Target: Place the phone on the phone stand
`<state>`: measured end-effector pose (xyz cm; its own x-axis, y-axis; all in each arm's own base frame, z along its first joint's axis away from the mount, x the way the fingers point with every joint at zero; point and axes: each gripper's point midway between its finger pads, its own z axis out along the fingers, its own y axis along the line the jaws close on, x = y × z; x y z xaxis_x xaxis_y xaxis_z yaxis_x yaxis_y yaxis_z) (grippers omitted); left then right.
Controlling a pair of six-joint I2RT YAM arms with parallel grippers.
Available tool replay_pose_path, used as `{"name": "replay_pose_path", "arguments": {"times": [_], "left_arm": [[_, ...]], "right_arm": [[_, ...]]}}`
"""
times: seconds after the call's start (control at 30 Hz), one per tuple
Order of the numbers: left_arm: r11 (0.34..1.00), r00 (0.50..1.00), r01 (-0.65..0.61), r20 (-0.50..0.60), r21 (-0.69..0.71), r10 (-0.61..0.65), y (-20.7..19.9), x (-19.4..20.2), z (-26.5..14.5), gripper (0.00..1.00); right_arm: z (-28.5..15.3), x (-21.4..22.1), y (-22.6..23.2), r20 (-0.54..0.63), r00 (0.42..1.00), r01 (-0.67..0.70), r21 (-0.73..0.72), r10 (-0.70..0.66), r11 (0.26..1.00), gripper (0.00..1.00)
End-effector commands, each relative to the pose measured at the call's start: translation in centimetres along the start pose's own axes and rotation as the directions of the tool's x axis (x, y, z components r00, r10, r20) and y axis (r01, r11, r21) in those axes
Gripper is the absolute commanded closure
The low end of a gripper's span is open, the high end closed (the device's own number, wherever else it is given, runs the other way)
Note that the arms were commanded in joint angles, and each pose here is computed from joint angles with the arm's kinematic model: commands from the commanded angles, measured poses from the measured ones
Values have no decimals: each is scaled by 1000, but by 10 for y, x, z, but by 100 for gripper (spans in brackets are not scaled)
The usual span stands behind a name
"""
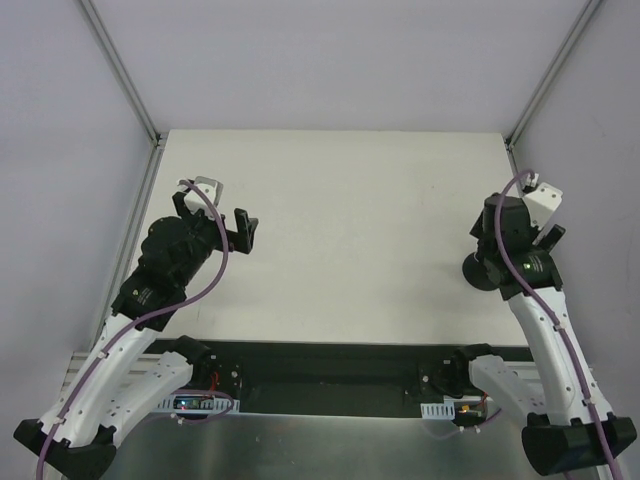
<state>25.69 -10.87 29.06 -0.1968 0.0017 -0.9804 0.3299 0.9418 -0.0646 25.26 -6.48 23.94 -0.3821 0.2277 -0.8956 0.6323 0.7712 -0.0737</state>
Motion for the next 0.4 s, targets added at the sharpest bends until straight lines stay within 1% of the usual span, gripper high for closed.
{"name": "replay_pose_path", "arguments": {"times": [0.0, 0.07, 0.1, 0.13, 0.17, 0.23, 0.27, 0.33, 0.37], "left_arm": [[1000, 999, 19, 35, 15, -19, -2, -9, 2, 1], [1000, 999, 22, 36, 18, -23, -3, -10, 2, 1], [999, 999, 27, 37, 22, -28, -4, -10, 2, 1], [999, 999, 29, 37, 29, -31, -5, -10, 2, 1], [999, 999, 34, 41, 31, -36, -6, -11, 2, 1], [997, 997, 59, 51, 45, -61, -9, -14, 0, 1], [995, 995, 81, 48, 66, -84, -13, -15, 0, 1], [990, 992, 101, 65, 98, -107, -19, -24, -4, 1], [979, 989, 117, 70, 164, -130, -32, -32, -10, 1]], "right_arm": [[-37, -30, -25, 65, 997, -43, -59, 47, 997, 3], [-54, -40, -31, 90, 993, -62, -117, 73, 991, 3], [-61, -33, -31, 64, 997, -42, -151, 52, 988, 3], [-66, -33, -33, 60, 997, -31, -169, 41, 985, 3], [-77, -39, -38, 77, 995, -45, -195, 61, 980, 3], [-88, -33, -42, 62, 997, -26, -238, 42, 971, 3], [-96, -34, -46, 85, 996, -17, -278, 42, 961, 3], [-110, -30, -44, 84, 996, -3, -354, 35, 935, 3], [-126, -32, -38, 113, 993, 36, -454, 17, 890, 3]]}}
